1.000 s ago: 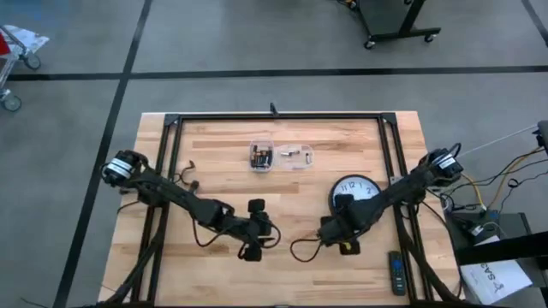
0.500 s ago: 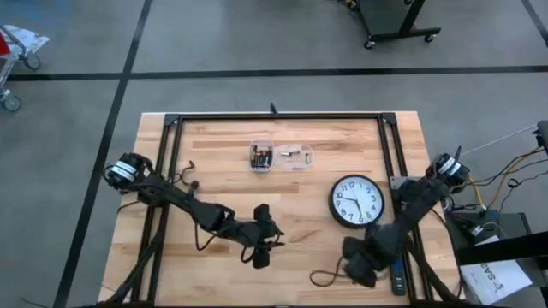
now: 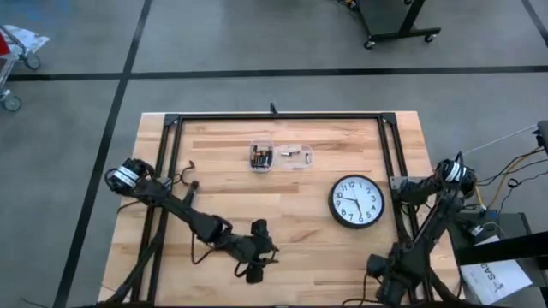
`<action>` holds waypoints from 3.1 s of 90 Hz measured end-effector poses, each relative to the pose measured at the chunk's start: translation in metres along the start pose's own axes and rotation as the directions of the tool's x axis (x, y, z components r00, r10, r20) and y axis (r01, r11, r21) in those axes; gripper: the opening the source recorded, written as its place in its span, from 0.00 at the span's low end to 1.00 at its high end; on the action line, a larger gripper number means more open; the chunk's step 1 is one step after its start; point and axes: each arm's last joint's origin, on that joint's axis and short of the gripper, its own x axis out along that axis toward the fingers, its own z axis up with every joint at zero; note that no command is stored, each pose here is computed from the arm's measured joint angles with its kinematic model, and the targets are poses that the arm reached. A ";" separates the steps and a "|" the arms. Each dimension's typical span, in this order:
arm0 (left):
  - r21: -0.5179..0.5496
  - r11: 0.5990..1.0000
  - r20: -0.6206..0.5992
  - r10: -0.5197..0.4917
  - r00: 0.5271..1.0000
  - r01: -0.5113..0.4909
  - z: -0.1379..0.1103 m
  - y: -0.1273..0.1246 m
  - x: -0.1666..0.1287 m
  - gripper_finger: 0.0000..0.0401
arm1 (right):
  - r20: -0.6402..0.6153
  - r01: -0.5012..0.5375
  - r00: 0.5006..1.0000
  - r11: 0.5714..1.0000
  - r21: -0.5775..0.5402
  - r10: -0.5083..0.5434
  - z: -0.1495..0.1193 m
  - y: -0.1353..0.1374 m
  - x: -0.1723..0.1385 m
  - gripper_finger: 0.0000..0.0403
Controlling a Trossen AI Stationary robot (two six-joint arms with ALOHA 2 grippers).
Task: Insert battery
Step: Open the black remote battery cover
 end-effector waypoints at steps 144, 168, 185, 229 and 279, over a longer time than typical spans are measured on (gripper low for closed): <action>0.023 1.000 0.054 0.009 0.998 -0.010 -0.008 -0.022 -0.006 0.29 | 0.044 -0.014 0.999 0.989 0.148 0.007 0.020 0.001 -0.020 0.86; 0.018 0.997 0.091 0.075 0.993 -0.076 -0.007 -0.020 -0.007 0.36 | 0.054 -0.031 0.998 0.960 0.280 0.016 0.015 0.005 -0.013 0.86; 0.023 0.997 0.091 0.073 0.993 -0.075 -0.008 -0.021 -0.007 0.40 | 0.039 0.007 0.999 0.968 0.253 -0.017 0.020 0.004 -0.002 0.86; 0.042 0.997 0.078 0.061 0.995 -0.064 -0.010 -0.023 -0.008 0.38 | 0.290 -0.213 0.931 0.975 -0.056 0.220 0.119 0.005 -0.046 0.86; 0.092 0.996 0.130 -0.023 0.991 0.011 -0.035 -0.029 0.021 0.44 | 0.321 -0.199 0.932 0.978 0.059 0.170 0.095 0.029 -0.032 0.86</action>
